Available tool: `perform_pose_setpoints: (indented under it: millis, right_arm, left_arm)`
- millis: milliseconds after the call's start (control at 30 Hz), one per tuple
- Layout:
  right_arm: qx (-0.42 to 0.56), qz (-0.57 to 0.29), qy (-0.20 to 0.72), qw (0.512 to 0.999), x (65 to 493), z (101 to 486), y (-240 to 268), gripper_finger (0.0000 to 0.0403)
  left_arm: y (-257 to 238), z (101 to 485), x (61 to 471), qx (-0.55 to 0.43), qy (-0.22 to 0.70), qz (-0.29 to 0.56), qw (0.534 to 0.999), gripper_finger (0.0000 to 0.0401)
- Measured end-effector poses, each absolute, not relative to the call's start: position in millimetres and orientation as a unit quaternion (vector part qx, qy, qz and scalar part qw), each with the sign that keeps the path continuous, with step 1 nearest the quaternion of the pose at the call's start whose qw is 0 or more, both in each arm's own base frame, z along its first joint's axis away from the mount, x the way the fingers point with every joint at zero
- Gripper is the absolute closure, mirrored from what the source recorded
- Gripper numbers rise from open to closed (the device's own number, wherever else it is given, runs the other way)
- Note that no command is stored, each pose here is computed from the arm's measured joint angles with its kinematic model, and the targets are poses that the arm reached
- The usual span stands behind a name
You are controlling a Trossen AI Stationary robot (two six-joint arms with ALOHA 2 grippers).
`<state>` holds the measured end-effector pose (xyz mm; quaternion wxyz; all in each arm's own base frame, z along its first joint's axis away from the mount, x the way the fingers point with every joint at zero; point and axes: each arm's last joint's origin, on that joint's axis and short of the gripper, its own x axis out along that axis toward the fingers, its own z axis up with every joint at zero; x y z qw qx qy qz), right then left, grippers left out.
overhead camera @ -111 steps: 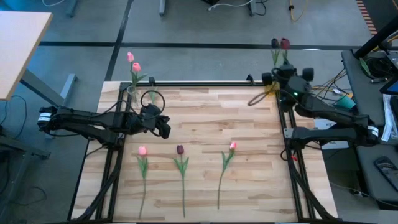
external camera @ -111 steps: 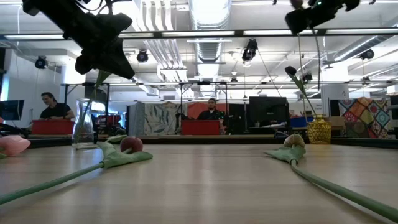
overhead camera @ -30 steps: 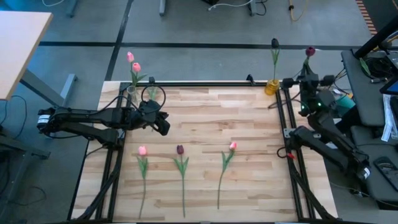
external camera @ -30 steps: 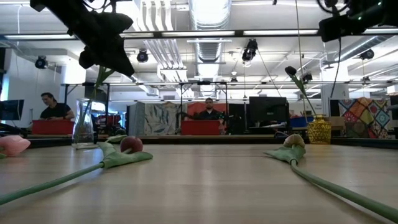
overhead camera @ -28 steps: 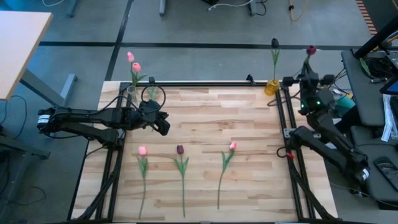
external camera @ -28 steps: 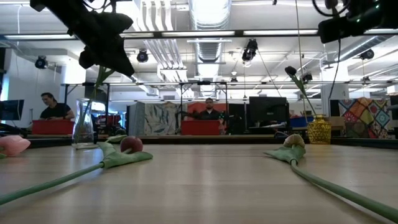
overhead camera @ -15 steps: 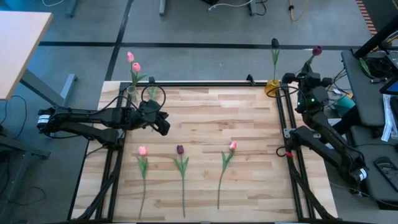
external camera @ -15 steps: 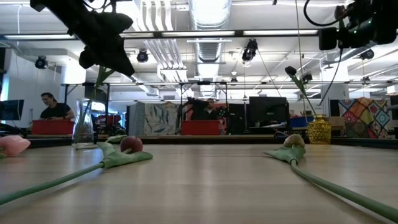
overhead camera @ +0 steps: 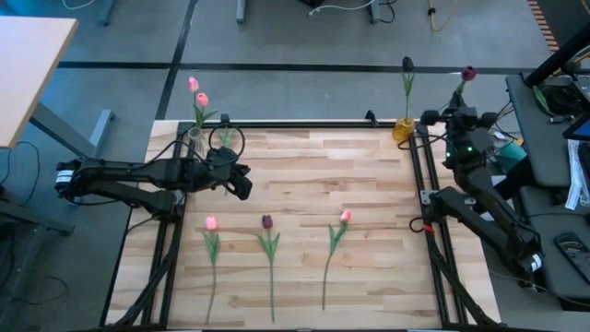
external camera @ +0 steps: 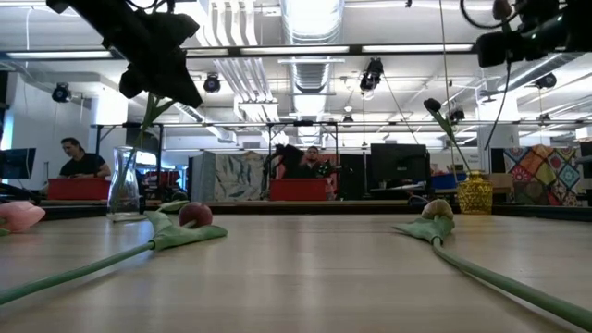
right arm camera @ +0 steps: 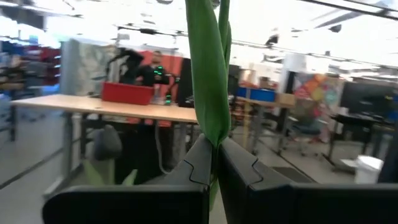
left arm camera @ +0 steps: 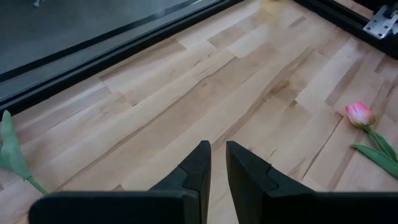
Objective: Sort flowers into vase by color
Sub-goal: Put the top red flower into the yellow vase
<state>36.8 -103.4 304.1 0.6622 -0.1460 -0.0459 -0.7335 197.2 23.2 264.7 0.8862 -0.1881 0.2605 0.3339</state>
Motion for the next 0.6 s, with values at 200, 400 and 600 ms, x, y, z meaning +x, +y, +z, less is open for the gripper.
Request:
perform_pose_setpoints:
  millis: [200, 400, 600]
  right_arm:
    - [-0.144, -0.703, -0.019, 0.696, 32, 314, -102, 0.0394]
    - [-0.117, -0.692, -0.003, 0.712, 29, 313, -120, 0.0394]
    - [-0.104, -0.717, -0.024, 0.689, 28, 315, -129, 0.0394]
  left_arm:
    - [24, 264, 197, -0.188, 0.263, 0.336, 0.885, 0.0366]
    - [26, 264, 196, -0.189, 0.262, 0.341, 0.883, 0.0366]
    - [28, 264, 196, -0.191, 0.261, 0.346, 0.881, 0.0366]
